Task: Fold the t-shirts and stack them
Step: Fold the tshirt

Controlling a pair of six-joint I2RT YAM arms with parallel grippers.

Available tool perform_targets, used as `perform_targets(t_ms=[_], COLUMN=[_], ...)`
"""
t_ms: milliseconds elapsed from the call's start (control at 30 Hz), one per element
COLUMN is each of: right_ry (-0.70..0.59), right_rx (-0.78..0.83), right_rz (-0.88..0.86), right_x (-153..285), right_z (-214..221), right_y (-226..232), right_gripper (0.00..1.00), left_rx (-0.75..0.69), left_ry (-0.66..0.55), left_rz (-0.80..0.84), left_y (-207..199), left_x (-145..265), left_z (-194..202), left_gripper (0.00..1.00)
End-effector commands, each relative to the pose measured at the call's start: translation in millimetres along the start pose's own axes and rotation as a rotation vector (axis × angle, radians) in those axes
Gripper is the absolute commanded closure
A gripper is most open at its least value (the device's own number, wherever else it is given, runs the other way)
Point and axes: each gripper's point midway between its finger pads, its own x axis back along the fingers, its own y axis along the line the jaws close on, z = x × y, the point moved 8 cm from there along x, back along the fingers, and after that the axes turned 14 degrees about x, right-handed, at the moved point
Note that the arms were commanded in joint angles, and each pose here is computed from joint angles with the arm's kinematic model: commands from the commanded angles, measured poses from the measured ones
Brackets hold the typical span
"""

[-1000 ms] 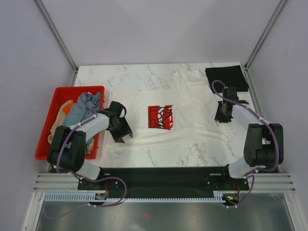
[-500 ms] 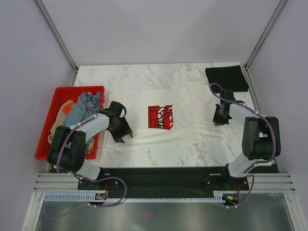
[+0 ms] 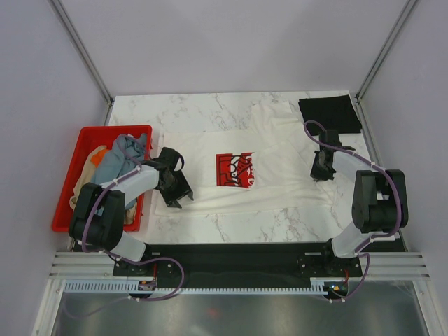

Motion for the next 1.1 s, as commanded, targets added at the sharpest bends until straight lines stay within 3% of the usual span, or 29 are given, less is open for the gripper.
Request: perform_targets(t_ms=[0, 200, 367, 567, 667, 1067], right_ry=[-0.061, -0.034, 0.032, 0.084, 0.088, 0.142], right_rx=[-0.017, -0.062, -0.204, -0.281, -0.287, -0.340], right_rz=[0.141, 0.152, 0.098, 0.114, 0.162, 0.339], right_x=[0, 19, 41, 38, 35, 7], right_z=[-9, -14, -3, 17, 25, 70], right_y=[-17, -14, 1, 2, -2, -36], right_gripper=[0.97, 0.79, 0.73, 0.74, 0.74, 0.74], left_rx=[0.015, -0.019, -0.033, -0.100, -0.064, 0.077], left_ry=[-0.060, 0.061, -0.059, -0.165, -0.194, -0.170], left_rz=[-0.126, 0.135, 0.244, 0.125, 0.043, -0.185], left_y=[23, -10, -25, -27, -24, 2], left_x=[-20, 20, 58, 44, 32, -18], left_z=[-1, 9, 0, -23, -38, -43], left_gripper=[0.37, 0.36, 0.36, 0.38, 0.40, 0.40])
